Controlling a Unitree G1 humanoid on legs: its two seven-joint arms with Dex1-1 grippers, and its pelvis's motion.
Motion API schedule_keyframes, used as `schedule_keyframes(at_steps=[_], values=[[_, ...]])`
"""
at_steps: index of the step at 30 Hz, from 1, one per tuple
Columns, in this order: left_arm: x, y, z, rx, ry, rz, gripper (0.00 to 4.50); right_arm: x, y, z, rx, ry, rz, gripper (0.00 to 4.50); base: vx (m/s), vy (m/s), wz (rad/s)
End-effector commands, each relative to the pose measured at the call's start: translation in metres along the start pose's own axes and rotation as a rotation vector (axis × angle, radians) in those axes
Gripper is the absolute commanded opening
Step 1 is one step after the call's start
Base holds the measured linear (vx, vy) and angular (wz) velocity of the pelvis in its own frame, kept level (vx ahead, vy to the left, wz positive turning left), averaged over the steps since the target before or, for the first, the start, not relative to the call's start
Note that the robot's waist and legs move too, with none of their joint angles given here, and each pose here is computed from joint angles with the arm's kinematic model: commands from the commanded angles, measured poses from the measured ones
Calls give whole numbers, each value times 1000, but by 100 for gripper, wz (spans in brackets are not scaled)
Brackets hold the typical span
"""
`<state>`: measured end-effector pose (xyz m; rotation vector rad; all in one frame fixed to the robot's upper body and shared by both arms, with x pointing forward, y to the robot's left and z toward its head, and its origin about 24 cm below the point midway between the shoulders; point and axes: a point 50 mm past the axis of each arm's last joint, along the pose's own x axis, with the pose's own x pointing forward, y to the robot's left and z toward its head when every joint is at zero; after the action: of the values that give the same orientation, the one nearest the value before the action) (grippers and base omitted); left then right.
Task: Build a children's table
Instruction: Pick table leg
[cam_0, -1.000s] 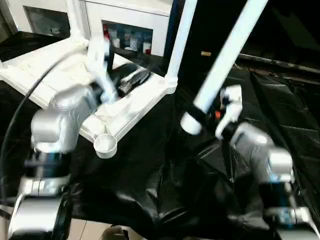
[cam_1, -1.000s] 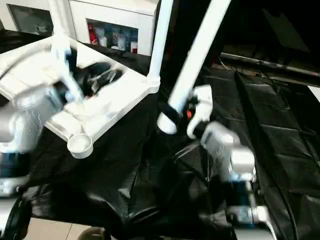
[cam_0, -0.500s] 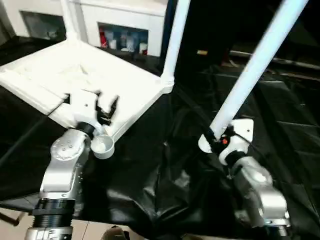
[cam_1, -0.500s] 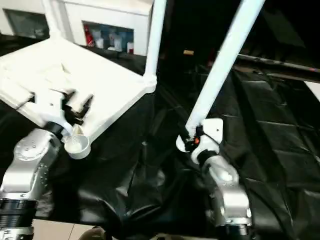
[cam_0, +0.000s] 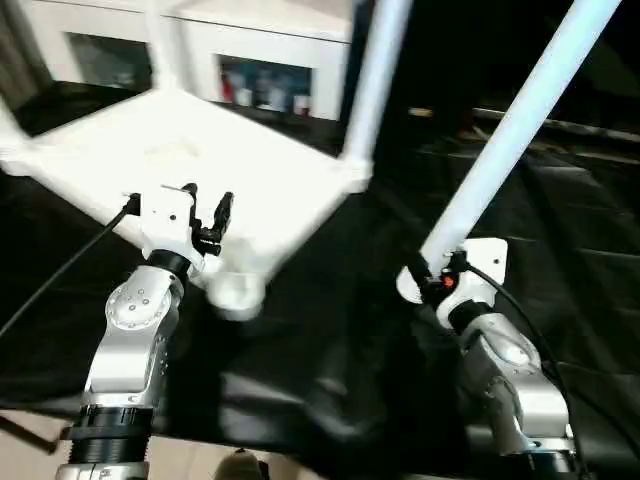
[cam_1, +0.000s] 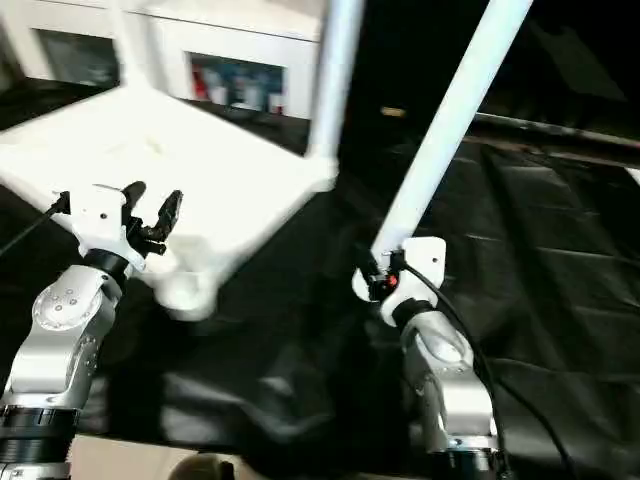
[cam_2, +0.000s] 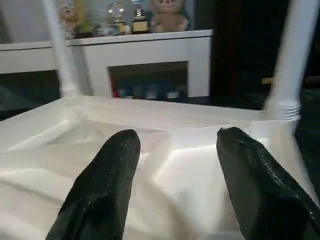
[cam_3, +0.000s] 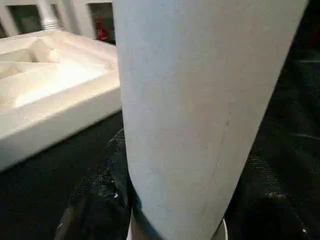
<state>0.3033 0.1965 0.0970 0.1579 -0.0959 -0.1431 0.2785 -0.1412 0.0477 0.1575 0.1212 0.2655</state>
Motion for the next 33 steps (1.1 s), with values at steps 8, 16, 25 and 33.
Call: schedule_keyframes(at_steps=[8, 16, 25, 33], values=[[0, -6, 3, 70, -1, -15, 283, 1, 1, 5, 0, -23, 10, 191, -37, 167, -5], [-1, -8, 0, 38, 13, 5, 283, 1, 1, 6, 10, -20, 42, 191, -83, 5, 5], [-4, -6, 0, 38, 14, -13, 283, 4, 16, 2, -65, 34, 186, 191, -79, -38, -22], [-5, -6, 1, 31, 14, -24, 283, 4, 18, 0, -28, 26, 180, 191, 122, 9, 56]])
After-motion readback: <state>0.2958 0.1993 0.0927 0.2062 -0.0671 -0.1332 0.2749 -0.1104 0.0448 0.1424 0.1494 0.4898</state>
